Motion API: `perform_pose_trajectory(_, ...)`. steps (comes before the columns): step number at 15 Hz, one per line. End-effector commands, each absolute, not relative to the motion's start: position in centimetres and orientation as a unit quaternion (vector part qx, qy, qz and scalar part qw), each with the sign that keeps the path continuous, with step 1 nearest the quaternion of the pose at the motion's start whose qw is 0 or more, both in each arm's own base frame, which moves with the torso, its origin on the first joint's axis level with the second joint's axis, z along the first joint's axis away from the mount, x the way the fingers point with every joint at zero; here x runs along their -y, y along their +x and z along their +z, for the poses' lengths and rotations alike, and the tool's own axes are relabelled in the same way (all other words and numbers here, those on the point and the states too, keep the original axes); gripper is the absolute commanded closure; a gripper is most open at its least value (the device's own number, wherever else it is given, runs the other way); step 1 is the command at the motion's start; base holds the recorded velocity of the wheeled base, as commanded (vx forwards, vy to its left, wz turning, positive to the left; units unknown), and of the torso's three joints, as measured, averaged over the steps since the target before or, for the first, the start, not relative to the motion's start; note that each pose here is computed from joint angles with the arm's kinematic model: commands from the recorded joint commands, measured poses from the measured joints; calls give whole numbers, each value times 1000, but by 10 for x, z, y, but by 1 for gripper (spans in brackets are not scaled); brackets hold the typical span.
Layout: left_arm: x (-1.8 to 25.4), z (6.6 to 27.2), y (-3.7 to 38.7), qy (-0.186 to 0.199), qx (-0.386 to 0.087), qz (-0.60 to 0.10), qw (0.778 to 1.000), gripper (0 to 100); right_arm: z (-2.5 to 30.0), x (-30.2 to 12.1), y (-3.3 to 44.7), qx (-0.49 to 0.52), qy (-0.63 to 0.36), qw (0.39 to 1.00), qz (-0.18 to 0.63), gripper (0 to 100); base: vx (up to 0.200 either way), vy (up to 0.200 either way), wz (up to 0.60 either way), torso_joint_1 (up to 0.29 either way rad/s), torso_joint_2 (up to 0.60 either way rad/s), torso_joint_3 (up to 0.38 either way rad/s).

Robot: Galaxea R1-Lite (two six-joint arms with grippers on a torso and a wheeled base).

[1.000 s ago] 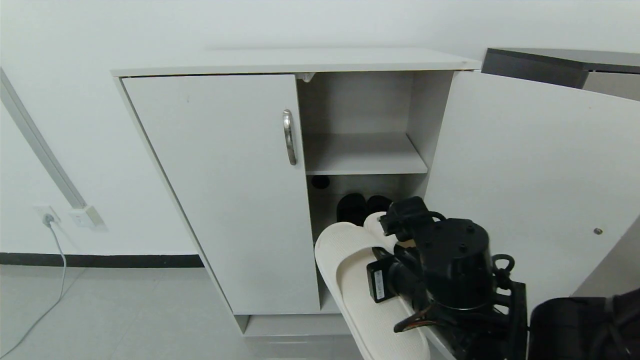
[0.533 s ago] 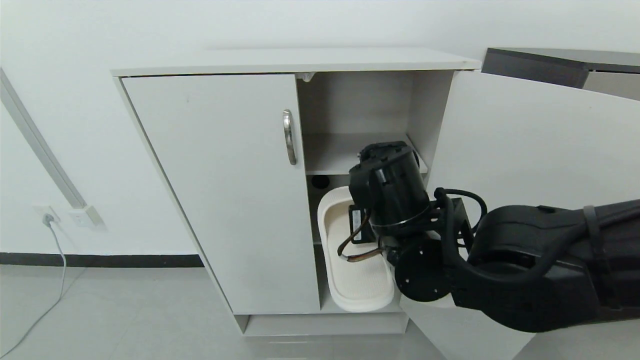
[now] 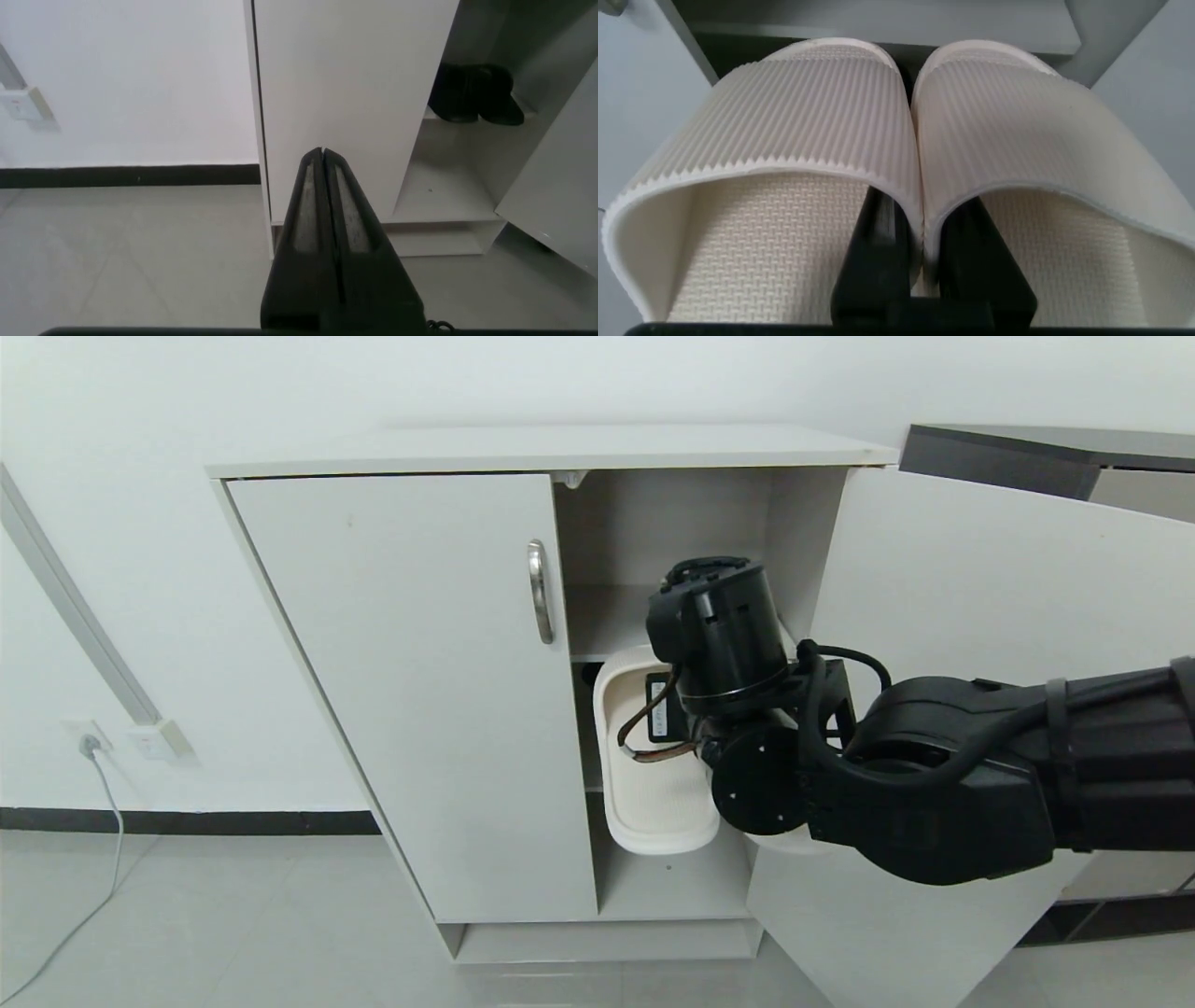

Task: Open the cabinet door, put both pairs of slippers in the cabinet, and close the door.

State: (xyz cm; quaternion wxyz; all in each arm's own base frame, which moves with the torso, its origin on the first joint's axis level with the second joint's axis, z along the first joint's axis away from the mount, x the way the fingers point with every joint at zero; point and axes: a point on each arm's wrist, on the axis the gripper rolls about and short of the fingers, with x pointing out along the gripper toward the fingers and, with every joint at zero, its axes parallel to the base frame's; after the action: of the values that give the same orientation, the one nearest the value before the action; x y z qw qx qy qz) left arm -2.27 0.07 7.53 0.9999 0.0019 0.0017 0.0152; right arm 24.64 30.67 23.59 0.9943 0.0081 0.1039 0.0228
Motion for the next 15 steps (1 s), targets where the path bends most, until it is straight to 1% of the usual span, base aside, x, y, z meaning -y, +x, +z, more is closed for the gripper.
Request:
perform_pose_trajectory(1, -1, 75, -23, 2, -2, 15, 1000, 100, 236, -309, 249, -102, 12, 994, 23, 100, 0, 0, 0, 0, 0, 0)
perform_pose_trajectory(5, -1, 75, -23, 2, -2, 15, 1000, 100, 231, -311, 251, -107, 8, 994, 22, 100, 0, 0, 0, 0, 0, 0)
perform_pose_trajectory(15, -1, 75, -23, 2, -3, 15, 1000, 100, 230, -310, 252, -108, 6, 994, 20, 100, 200, 0, 0, 1, 3, 2)
